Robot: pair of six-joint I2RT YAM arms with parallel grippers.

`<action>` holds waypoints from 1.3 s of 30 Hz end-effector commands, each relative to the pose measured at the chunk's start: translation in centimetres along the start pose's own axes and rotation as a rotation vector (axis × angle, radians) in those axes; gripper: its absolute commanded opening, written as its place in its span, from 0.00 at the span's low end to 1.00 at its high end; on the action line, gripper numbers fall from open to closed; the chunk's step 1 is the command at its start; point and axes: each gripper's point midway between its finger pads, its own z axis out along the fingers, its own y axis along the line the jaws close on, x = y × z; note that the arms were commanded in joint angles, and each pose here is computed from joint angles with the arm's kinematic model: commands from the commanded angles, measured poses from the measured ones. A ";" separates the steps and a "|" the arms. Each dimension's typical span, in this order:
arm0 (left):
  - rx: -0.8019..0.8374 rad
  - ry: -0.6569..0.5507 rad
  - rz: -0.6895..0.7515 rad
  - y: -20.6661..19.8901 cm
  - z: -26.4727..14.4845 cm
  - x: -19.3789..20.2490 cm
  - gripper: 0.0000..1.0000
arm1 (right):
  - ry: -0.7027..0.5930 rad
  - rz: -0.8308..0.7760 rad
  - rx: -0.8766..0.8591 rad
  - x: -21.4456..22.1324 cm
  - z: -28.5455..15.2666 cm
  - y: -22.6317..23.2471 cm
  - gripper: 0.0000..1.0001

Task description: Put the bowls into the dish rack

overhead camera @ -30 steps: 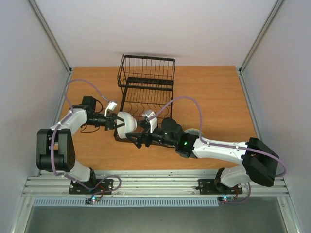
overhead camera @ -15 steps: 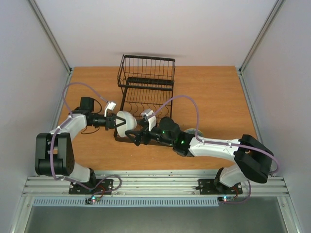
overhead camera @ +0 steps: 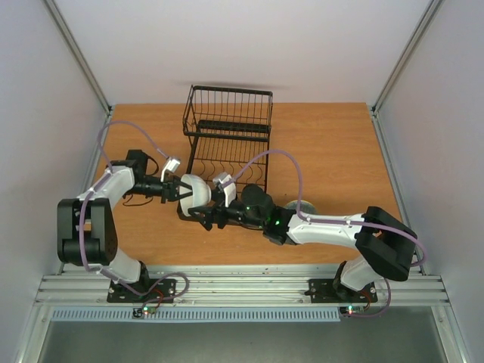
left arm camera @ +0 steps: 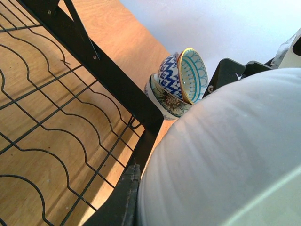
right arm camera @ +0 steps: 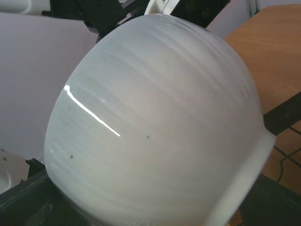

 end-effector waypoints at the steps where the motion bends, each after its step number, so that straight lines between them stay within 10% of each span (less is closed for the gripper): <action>1: 0.118 -0.066 0.014 -2.7 -0.2 -1.2 0.01 | -0.055 -0.004 -0.016 -1.9 -0.2 0.8 0.89; 10: 0.152 -0.070 0.009 -2.8 -0.3 -1.6 0.00 | -0.094 -0.013 0.016 -2.9 -0.8 0.5 0.03; 19: 0.079 -0.060 0.074 0.2 -0.5 -1.6 0.00 | 0.062 -0.138 0.295 -3.4 -1.7 -2.9 0.01; 23: -0.345 -0.105 0.001 6.9 -1.3 -1.8 0.00 | 0.158 -0.223 0.459 -3.7 -2.4 -5.1 0.01; 28: -0.410 -0.118 -0.029 6.6 -2.4 -2.7 0.01 | 0.259 -0.338 0.630 -3.5 -3.0 -7.9 0.01; 33: -0.462 -0.127 -0.065 8.5 -2.6 -2.5 0.16 | 0.333 -0.452 0.777 -3.1 -3.3 -10.6 0.01; 39: -0.437 -0.131 -0.075 8.4 -2.4 -2.5 0.00 | 0.335 -0.435 0.751 -2.4 -2.7 -10.7 0.01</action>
